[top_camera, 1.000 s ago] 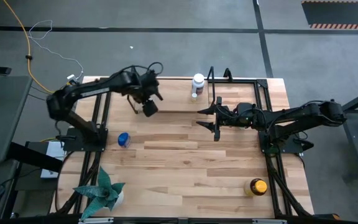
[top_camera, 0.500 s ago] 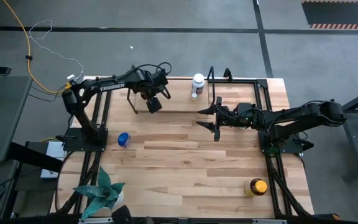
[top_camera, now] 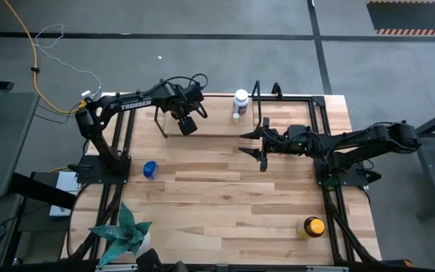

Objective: Pick and place medicine bottles onto shelf by color
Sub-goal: Put the left orange pill bottle on the shelf, then put the small white pill bottle on the shelf

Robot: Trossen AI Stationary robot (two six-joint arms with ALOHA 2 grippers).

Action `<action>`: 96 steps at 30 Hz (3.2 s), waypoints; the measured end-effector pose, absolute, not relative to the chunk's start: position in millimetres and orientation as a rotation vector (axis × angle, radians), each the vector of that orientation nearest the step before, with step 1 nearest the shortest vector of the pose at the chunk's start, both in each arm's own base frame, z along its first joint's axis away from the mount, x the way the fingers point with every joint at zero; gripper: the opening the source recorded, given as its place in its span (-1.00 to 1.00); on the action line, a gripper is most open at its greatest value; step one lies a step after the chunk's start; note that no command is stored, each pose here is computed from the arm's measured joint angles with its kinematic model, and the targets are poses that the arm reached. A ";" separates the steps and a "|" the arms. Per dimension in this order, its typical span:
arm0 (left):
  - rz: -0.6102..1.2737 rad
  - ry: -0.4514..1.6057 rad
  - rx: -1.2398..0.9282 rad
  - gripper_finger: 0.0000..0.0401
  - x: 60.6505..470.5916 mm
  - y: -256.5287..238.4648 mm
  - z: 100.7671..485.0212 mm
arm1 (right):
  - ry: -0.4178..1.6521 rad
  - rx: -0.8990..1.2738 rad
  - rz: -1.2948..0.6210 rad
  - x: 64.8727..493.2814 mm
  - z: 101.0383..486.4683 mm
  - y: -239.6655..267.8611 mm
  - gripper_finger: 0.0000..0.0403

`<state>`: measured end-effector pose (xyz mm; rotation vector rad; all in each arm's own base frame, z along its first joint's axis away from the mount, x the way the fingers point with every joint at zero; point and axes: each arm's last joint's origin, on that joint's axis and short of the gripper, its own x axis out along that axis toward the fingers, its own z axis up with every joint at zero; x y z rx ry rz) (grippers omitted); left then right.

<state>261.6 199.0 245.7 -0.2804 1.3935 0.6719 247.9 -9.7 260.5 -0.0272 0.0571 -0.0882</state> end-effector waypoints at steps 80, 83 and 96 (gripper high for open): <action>-0.182 0.049 -0.048 0.32 223.2 9.3 269.9 | 0.063 -0.031 -0.195 247.4 260.1 -12.9 0.02; -0.178 0.049 -0.047 0.32 223.3 9.5 269.9 | 0.074 -0.032 -0.224 247.1 259.0 -13.7 0.02; -0.179 0.047 -0.012 0.32 223.4 9.6 269.7 | 0.097 -0.091 -0.372 245.7 258.0 -17.8 0.02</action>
